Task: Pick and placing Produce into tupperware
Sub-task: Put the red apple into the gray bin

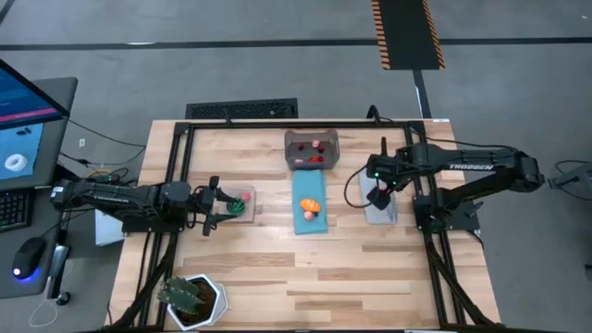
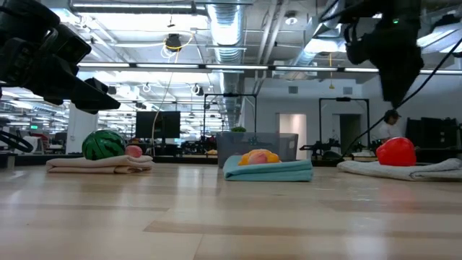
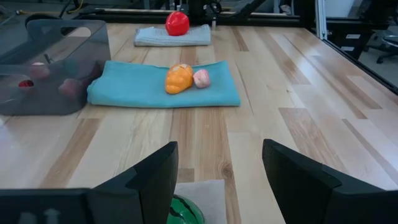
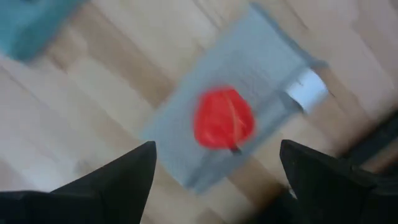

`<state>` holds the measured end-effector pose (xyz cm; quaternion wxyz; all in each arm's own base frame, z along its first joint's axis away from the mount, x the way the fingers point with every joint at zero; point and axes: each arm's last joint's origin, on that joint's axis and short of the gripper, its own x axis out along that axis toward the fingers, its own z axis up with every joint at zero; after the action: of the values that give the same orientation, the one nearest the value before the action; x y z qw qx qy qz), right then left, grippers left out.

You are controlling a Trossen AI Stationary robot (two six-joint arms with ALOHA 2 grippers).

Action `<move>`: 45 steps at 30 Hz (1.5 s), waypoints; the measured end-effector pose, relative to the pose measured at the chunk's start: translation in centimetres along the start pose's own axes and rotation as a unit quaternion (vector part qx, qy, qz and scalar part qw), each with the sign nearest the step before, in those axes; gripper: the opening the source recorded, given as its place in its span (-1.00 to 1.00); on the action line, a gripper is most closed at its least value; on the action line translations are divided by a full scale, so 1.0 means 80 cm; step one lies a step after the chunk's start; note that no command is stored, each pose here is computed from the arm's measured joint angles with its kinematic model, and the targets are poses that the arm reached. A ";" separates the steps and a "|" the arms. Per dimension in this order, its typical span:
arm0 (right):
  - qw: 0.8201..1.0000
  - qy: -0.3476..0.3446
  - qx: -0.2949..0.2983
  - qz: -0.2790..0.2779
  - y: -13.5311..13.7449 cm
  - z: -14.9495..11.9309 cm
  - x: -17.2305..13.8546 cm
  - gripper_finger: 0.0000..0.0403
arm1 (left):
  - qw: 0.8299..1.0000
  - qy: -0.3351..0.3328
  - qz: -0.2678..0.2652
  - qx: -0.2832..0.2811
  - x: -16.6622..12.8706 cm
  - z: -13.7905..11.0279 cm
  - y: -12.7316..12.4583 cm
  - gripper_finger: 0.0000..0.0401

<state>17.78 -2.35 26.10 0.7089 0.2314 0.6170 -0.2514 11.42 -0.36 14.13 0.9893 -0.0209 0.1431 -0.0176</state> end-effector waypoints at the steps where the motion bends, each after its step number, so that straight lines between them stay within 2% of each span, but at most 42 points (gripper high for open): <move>1: 1.000 -0.009 -0.003 0.012 0.003 0.002 0.000 0.81 | 1.000 0.000 0.000 0.000 0.000 0.000 0.000 0.12; 5: 0.997 -0.004 -0.034 0.065 0.015 0.008 0.004 0.81 | 1.000 0.000 0.000 0.001 0.000 0.000 0.000 0.12; 19: 0.990 0.043 -0.111 0.074 0.032 0.017 0.027 0.81 | 1.000 0.000 0.000 0.000 0.000 0.000 0.000 0.12; 21: 0.991 0.052 -0.101 0.066 0.034 0.013 0.027 0.81 | 1.000 0.000 0.000 0.003 0.000 0.000 0.000 0.12; 27: 0.987 0.050 -0.130 0.075 0.052 0.001 0.025 0.81 | 1.000 0.000 0.000 0.000 0.000 0.000 0.000 0.12; 36: 0.990 0.030 -0.105 0.094 0.075 -0.010 0.023 0.81 | 1.000 0.000 0.000 0.003 0.000 0.000 0.000 0.12; 45: 0.993 0.038 -0.088 0.070 0.065 -0.007 0.024 0.81 | 1.000 0.000 0.000 0.002 0.000 0.000 0.000 0.12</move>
<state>20.89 1.83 24.21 0.7183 0.2203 0.6455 -0.1374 11.42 -0.36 14.13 0.9894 -0.0186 0.1430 -0.0180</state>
